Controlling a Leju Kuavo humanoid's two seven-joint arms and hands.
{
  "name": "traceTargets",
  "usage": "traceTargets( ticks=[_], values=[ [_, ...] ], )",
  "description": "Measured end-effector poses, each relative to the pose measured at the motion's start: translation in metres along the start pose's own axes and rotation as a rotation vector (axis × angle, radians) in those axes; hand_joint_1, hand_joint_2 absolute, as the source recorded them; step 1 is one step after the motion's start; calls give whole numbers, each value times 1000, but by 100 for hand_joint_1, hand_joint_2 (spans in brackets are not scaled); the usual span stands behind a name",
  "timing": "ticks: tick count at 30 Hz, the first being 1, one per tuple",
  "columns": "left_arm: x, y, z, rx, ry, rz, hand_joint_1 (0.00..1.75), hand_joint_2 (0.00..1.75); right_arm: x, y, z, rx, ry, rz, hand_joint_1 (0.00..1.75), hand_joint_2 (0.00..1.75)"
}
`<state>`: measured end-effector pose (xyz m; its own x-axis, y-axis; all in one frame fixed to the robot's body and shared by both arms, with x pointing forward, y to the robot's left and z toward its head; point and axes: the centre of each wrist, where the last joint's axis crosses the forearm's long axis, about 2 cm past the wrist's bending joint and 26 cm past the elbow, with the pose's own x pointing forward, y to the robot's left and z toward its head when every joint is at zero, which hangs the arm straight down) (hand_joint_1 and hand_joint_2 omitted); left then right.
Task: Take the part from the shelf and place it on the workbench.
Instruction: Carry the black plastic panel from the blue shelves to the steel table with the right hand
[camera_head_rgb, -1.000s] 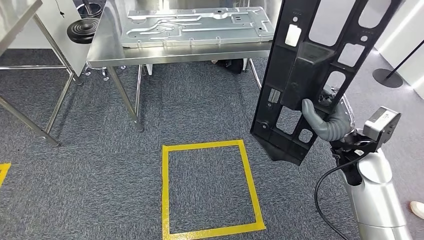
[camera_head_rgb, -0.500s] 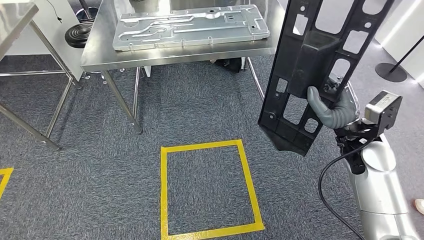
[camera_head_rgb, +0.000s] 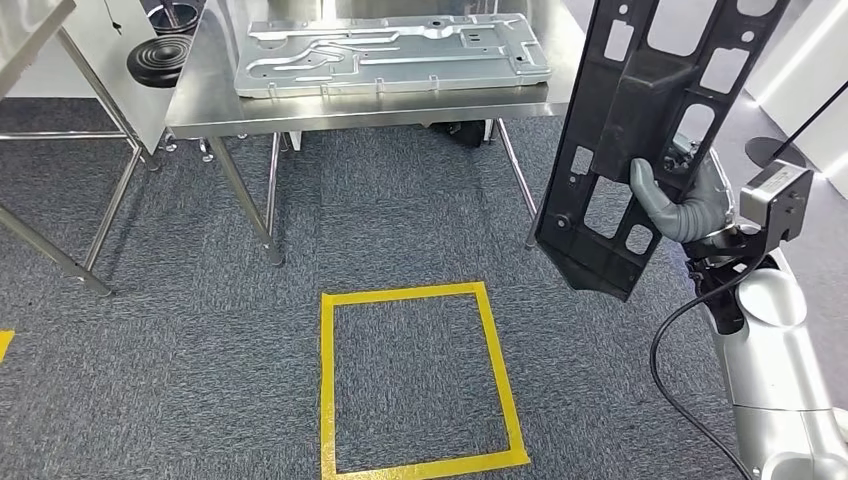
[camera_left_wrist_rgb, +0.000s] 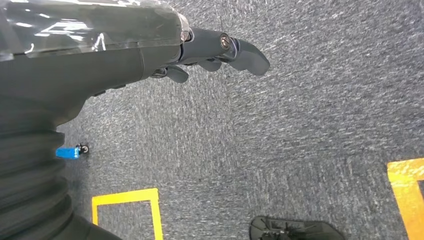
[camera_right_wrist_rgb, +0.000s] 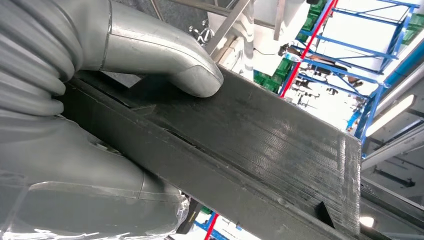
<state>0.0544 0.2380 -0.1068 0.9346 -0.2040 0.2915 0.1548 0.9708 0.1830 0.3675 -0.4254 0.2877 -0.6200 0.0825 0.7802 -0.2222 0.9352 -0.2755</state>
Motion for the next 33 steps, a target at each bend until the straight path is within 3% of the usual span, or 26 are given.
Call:
traceTargets(
  ticks=[33],
  values=[
    [0,0,0,-5,-6,3,0,175,-6,-9,-4,-15,37,3,171,175]
  ],
)
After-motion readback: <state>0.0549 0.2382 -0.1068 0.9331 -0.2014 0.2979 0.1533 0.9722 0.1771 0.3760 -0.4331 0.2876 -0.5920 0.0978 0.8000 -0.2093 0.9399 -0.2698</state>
